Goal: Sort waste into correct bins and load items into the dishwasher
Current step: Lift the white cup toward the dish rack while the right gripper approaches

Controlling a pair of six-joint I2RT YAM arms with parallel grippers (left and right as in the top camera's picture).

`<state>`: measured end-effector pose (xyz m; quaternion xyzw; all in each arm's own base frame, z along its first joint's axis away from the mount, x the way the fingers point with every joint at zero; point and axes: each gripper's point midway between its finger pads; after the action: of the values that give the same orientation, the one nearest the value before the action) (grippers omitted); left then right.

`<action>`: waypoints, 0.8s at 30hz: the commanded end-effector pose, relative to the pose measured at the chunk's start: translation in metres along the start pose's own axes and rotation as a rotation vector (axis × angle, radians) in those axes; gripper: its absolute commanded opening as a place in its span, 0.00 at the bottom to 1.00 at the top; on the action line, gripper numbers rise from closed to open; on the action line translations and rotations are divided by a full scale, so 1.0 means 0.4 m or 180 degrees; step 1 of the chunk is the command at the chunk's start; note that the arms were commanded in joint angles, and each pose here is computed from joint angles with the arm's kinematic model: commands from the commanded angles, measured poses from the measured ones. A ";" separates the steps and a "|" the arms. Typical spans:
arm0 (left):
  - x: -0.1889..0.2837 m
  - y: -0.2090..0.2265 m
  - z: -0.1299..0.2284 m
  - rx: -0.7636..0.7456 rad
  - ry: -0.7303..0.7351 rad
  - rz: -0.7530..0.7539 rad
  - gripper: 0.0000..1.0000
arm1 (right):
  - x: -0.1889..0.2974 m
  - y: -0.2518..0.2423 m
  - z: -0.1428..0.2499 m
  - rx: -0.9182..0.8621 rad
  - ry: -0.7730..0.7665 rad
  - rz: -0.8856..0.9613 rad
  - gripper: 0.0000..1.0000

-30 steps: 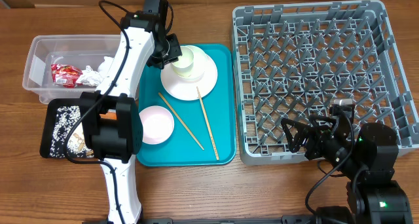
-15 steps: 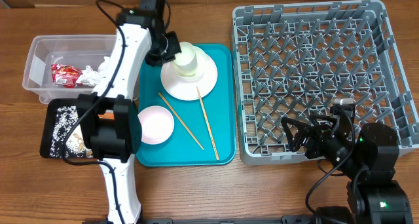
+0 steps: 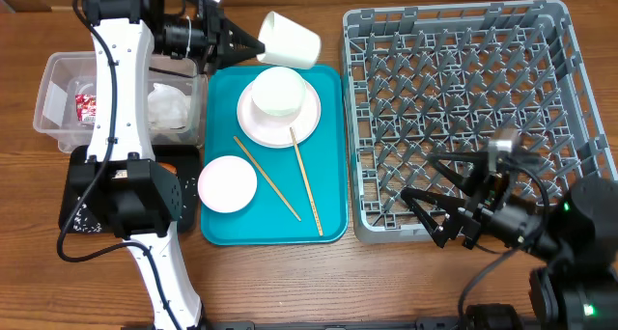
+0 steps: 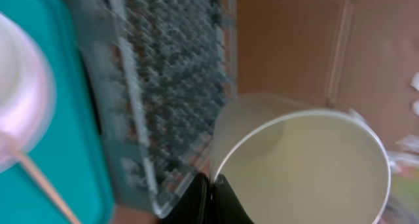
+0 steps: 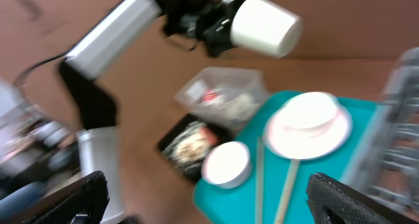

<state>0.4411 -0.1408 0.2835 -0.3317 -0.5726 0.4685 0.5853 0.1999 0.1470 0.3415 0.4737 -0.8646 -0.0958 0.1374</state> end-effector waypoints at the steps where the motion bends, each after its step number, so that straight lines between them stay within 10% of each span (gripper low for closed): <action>1: -0.034 -0.138 0.112 -0.0637 0.0381 0.0712 0.04 | -0.027 0.011 0.006 -0.0065 0.0122 -0.0411 1.00; 24: -0.231 -0.145 0.256 -0.0979 0.1006 0.0324 0.04 | -0.146 -0.118 -0.008 0.0408 0.0014 -0.1049 1.00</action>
<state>0.3661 -0.2619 0.3039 -0.4972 -0.5008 0.3702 0.6041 0.2700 0.1696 0.3095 0.6053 -0.7829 -0.0806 0.1190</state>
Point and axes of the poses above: each gripper's point midway between its finger pads, its own x axis back along the fingers, its own y axis along the line the jaws close on, z = x × y, and after that the axes turned 13 degrees about x, right-handed
